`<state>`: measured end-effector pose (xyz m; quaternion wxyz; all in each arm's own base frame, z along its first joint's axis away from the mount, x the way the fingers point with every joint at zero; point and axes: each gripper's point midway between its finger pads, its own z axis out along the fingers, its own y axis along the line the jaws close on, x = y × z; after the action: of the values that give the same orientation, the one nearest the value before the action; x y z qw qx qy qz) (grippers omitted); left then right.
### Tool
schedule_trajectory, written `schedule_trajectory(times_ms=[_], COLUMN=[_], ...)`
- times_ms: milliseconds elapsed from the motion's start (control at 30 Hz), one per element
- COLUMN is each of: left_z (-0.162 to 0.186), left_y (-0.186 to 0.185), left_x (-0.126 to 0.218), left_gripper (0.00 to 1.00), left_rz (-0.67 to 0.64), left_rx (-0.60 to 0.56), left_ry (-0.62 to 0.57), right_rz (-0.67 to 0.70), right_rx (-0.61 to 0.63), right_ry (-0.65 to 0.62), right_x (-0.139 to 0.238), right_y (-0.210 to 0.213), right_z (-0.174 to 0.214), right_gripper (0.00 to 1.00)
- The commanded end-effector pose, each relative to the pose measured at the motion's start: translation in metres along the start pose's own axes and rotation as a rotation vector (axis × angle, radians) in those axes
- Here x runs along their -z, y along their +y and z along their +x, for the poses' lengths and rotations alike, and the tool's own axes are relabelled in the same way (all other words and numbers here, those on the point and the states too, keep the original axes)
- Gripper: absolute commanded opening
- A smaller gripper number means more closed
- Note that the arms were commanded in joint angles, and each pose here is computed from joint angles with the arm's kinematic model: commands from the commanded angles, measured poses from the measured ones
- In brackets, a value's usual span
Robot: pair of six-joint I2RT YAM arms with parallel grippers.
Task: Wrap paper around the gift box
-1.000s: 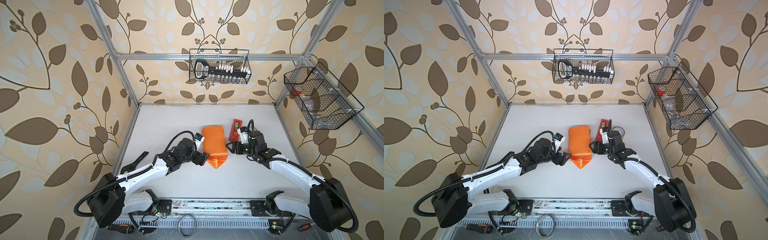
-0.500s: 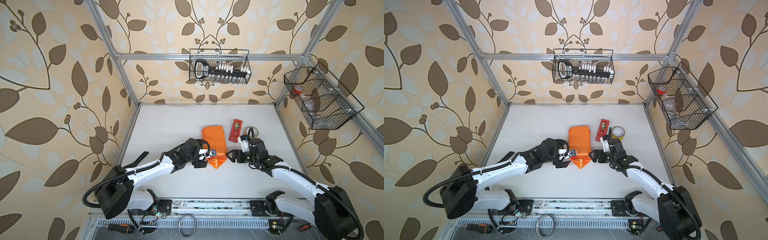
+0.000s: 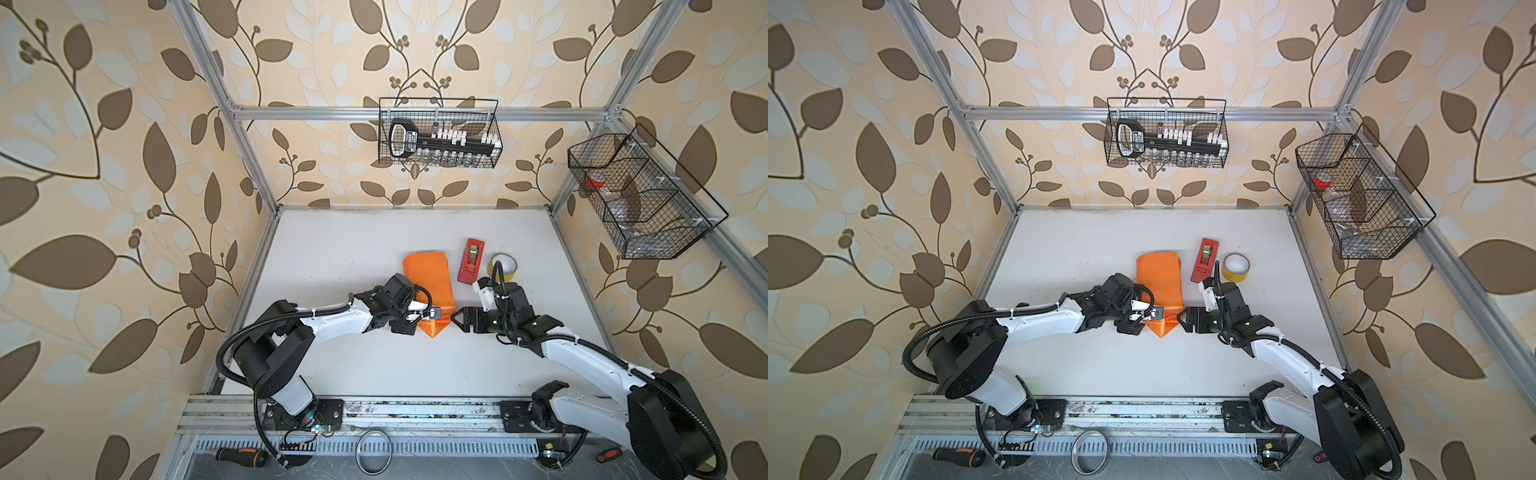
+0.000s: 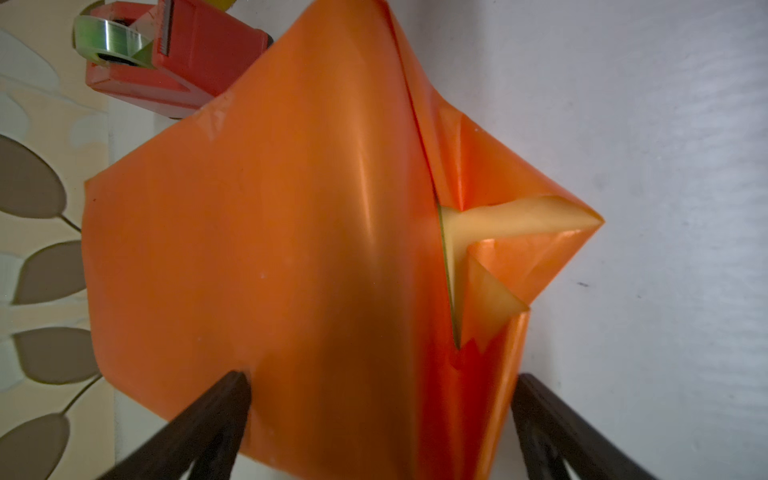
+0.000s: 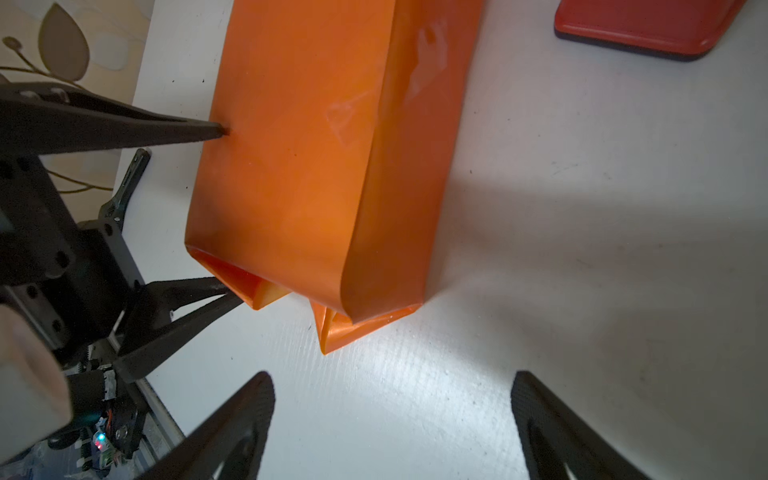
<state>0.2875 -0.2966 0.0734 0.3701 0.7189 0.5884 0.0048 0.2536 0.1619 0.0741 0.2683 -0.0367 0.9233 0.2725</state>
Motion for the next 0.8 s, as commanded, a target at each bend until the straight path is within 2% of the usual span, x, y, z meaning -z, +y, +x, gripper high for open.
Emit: schedule_trajectory(times_ms=[0,300,567,767], left_z=[-0.012,0.000,0.008,0.009], left_y=[0.023,0.012,-0.001,-0.005], left_x=[-0.004,-0.018,-0.025,-0.025], left_gripper=[0.96,0.88,0.80,0.79], left_rz=[-0.082,-0.072,-0.044,-0.036], left_rx=[-0.112,-0.049,-0.027,-0.017], left_ry=[-0.025,-0.010,-0.001,-0.007], right_rz=[0.011,-0.006,-0.072,-0.055], right_rx=[-0.008,0.056,-0.009,-0.063], right_ry=[0.021,0.031,0.015,-0.032], right_x=[-0.001,-0.004,-0.020,-0.033], right_y=[-0.005,0.006,0.027,0.035], right_z=[0.008,0.020,0.035,0.038], right_gripper=[0.90,0.82,0.59,0.46])
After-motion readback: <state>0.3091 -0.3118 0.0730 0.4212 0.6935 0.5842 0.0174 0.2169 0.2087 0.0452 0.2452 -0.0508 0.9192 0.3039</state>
